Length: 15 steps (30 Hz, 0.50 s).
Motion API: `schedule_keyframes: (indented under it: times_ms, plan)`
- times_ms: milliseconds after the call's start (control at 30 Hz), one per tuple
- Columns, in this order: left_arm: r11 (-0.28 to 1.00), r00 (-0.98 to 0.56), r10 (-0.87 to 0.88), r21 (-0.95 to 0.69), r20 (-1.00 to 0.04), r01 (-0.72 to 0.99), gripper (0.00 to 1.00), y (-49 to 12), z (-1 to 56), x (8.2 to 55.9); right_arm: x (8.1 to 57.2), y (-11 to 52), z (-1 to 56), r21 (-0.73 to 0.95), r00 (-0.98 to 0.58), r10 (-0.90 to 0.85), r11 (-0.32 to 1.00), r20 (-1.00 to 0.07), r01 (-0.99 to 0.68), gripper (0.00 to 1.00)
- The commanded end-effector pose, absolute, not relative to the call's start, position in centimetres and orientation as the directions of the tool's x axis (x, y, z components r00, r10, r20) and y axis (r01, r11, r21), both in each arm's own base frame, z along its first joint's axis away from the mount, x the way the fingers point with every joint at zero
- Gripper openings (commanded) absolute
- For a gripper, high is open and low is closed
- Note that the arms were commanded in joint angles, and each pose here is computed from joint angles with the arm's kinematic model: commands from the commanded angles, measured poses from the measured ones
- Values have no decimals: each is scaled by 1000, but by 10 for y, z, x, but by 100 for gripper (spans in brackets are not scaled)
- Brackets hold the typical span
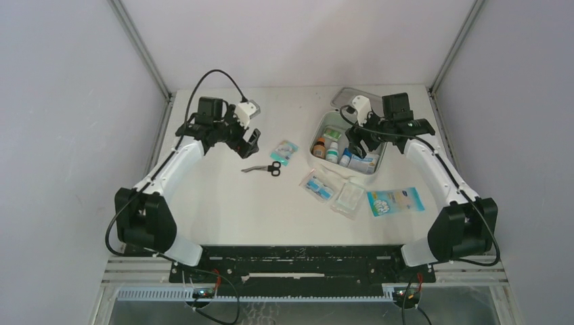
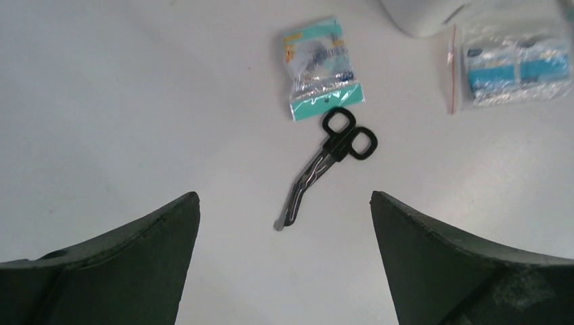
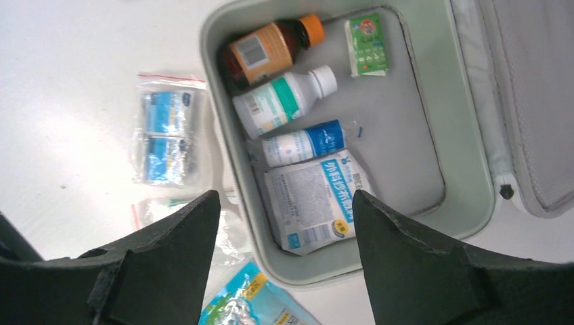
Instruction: Organize the medicine kit
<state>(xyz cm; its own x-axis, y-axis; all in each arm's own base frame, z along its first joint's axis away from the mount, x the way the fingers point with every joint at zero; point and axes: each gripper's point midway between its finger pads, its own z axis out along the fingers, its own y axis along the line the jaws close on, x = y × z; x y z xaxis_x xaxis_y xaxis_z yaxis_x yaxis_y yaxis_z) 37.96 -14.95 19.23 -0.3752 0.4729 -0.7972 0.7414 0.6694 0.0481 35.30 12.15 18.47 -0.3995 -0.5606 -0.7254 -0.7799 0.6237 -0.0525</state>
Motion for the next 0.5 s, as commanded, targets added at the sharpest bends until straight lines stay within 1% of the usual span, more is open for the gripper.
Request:
schedule_keyframes:
  times_ms: [0,133,467]
  plan:
    - [543,-290,624,136,-725,828,99,-143,161,373,340,136,222,-3,-394,-475,640,-787,-768,72]
    - [453,-239,708,168,-665,875,96,-140,140,375,332,138,230,29,-408,-445,647,-797,-762,72]
    - [260,-113,843,214,-526,942,94,-135,98,374,325,141,222,118,-483,-392,669,-783,-733,72]
